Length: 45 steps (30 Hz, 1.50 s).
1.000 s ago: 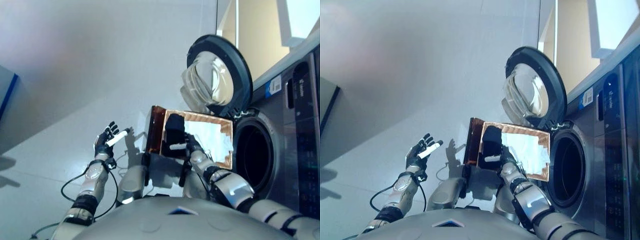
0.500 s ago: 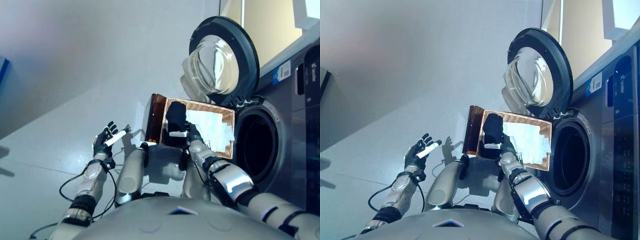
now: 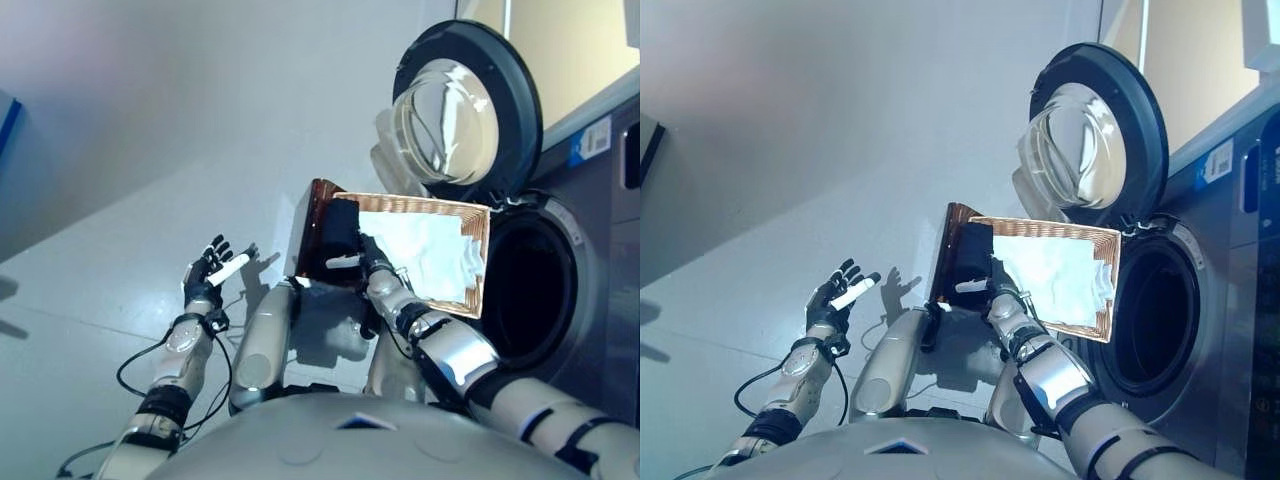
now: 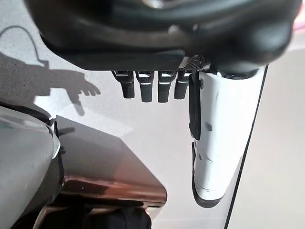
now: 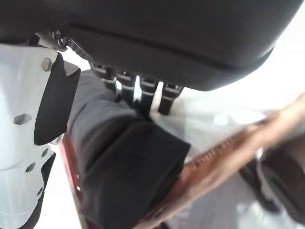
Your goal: Pick up the clothes and place them into the washing machine
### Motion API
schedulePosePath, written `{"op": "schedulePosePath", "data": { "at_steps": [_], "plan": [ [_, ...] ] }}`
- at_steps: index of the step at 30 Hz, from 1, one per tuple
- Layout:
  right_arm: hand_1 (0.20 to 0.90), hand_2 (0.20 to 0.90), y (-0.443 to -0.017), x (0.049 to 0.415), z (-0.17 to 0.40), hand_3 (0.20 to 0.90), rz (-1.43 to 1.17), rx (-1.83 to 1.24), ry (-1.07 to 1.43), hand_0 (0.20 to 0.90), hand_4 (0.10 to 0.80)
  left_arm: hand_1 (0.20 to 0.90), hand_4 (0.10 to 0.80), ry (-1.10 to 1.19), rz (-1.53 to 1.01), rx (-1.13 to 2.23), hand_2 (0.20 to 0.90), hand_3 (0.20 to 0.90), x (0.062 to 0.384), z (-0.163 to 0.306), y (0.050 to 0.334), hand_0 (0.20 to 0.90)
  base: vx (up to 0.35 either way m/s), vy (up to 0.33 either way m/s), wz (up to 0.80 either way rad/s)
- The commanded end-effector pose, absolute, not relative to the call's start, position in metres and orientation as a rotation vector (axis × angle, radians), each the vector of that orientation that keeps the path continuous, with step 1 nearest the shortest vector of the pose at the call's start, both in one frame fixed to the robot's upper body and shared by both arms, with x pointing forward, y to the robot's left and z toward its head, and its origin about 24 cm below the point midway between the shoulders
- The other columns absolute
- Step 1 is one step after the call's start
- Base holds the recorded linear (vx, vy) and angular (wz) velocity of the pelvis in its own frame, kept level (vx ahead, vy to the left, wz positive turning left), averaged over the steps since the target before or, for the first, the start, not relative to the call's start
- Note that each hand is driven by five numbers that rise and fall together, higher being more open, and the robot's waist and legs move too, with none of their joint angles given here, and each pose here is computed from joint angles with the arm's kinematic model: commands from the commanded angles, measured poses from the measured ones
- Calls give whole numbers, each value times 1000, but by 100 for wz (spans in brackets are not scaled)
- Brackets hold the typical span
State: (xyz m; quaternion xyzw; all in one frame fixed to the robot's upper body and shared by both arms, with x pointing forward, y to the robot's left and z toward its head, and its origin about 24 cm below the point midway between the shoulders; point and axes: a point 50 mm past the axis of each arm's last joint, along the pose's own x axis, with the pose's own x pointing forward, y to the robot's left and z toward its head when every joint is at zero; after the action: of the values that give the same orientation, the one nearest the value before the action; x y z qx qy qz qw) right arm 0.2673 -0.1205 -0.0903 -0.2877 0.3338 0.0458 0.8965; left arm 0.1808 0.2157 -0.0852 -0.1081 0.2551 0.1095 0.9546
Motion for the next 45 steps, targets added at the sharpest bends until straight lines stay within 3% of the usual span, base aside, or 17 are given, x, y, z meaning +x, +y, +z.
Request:
{"op": "schedulePosePath", "data": {
  "at_steps": [1,22,36,42,43,44,45],
  "plan": [
    [200,200,-106,292,-68,200,103,-646,583,200,300,900,800,305,178,-169,900,900,208,-45,227,900,4,3,12],
    [200,200,-113,288,-72,200,49,-507,602,200,300,900,800,324,204,-171,900,900,203,-50,232,900,0,0,0],
    [200,200,-163,281,-74,200,-195,-114,593,200,300,900,800,352,219,-177,900,900,195,-57,238,900,12,-19,-4],
    [200,200,-171,282,-73,200,-191,-155,581,200,300,900,800,349,210,-184,900,900,194,-58,237,900,2,-18,-17],
    [351,351,-172,283,-72,351,-179,-190,575,351,408,900,800,345,205,-183,900,900,195,-57,236,900,-32,-27,-12],
    [900,900,-171,285,-70,900,-164,-223,565,900,800,900,800,338,200,-185,900,900,196,-56,235,900,-35,-25,-8],
    [900,900,-170,288,-67,900,-148,-259,553,900,800,900,800,334,193,-183,900,900,197,-55,234,900,-32,-20,-1]
  ]
}}
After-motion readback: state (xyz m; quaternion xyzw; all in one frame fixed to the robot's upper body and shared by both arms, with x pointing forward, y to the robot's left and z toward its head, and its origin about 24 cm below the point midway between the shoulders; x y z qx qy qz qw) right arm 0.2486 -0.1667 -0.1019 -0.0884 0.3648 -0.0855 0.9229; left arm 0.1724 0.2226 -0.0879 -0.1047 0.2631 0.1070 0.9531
